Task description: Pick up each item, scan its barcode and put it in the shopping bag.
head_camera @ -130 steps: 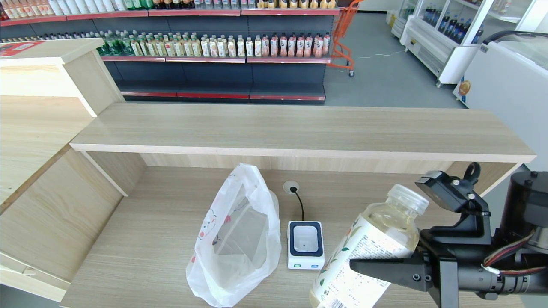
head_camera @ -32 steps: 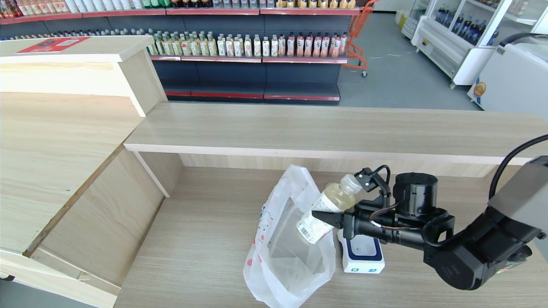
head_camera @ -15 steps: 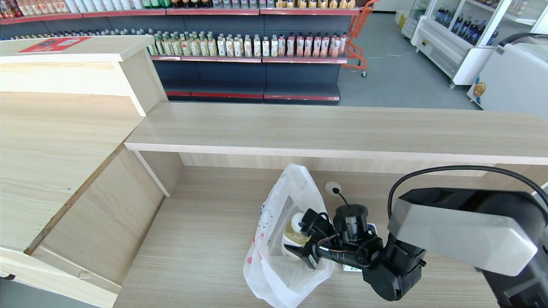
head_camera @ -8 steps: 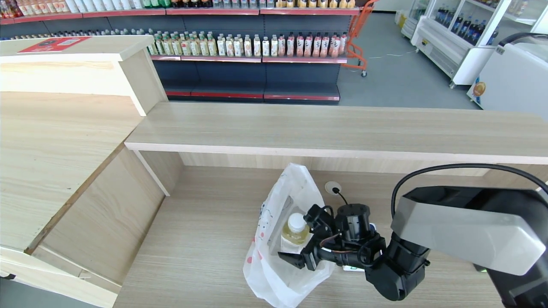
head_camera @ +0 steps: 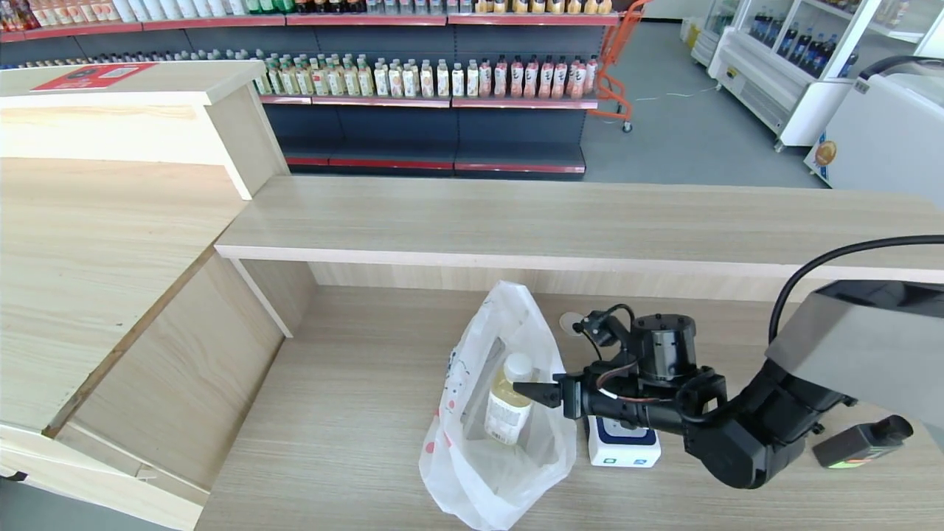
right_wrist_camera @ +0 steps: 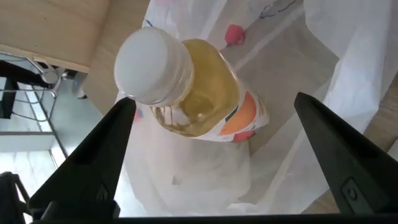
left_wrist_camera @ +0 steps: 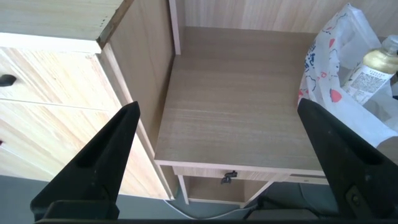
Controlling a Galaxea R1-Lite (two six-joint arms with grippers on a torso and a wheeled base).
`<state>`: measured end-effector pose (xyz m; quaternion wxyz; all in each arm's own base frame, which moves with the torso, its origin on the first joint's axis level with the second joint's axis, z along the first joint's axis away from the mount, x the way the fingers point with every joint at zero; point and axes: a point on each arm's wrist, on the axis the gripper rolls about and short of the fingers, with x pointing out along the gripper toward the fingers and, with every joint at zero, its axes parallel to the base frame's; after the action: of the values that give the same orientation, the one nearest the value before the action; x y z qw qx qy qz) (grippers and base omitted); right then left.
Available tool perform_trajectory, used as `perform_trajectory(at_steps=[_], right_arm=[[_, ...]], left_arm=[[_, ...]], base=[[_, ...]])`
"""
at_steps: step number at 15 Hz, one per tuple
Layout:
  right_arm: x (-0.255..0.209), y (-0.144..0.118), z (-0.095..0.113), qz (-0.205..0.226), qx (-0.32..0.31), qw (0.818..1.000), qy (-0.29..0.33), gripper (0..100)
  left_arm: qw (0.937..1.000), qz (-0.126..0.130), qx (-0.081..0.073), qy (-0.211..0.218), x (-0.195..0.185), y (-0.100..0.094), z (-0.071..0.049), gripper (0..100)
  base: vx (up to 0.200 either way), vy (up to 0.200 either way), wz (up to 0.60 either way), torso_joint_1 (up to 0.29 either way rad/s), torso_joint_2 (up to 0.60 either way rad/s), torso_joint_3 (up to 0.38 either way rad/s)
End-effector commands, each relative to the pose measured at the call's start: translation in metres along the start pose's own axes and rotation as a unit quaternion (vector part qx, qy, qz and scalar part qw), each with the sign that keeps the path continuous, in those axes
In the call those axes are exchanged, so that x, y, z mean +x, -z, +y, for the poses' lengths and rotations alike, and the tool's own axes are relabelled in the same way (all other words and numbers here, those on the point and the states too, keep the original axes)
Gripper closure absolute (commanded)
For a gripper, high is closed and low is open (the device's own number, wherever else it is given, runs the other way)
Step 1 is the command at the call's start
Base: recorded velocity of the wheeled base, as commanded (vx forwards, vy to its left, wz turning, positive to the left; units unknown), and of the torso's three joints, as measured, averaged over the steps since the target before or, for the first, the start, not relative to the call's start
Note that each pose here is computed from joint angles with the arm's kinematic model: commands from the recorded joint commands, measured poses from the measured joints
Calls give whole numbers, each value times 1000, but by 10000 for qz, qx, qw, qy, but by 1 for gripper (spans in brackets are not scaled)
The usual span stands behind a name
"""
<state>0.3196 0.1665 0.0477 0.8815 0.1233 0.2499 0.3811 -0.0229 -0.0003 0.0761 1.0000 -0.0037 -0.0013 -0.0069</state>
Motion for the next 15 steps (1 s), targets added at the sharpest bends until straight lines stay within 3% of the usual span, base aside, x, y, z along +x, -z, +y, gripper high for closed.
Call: perform_trajectory(at_steps=[1,3,5,7,10,13,14,15], right_arm=[[-38,-39,13,-547,525,9971,-16,0],[-78,-57,27,-521,1014,9934,103,0],[-100,-58,37,-423,1198,9917,169,0],[-105,-51,37,-366,1236,9914,242,0],[-131,-57,29,-661,1184,9895,505,0],[-188,-48,11,-441,476,9860,1536,0],[-230,-37,4,78,66,9706,2406,0],[-241,-33,4,230,-91,9619,2724,0]], left_arm=[[10000,-3,-1,0,0,0,0,0],[10000,-3,-1,0,0,0,0,0],[10000,-3,-1,0,0,0,0,0],[10000,-3,-1,0,0,0,0,0],[10000,-3,-1,0,0,0,0,0],[10000,-3,-1,0,0,0,0,0],[10000,-3,-1,0,0,0,0,0],[10000,-3,-1,0,0,0,0,0]], base=[[0,0,0,0,0,0],[0,0,0,0,0,0],[0,0,0,0,0,0],[0,0,0,0,0,0],[0,0,0,0,0,0],[0,0,0,0,0,0],[0,0,0,0,0,0],[0,0,0,0,0,0]])
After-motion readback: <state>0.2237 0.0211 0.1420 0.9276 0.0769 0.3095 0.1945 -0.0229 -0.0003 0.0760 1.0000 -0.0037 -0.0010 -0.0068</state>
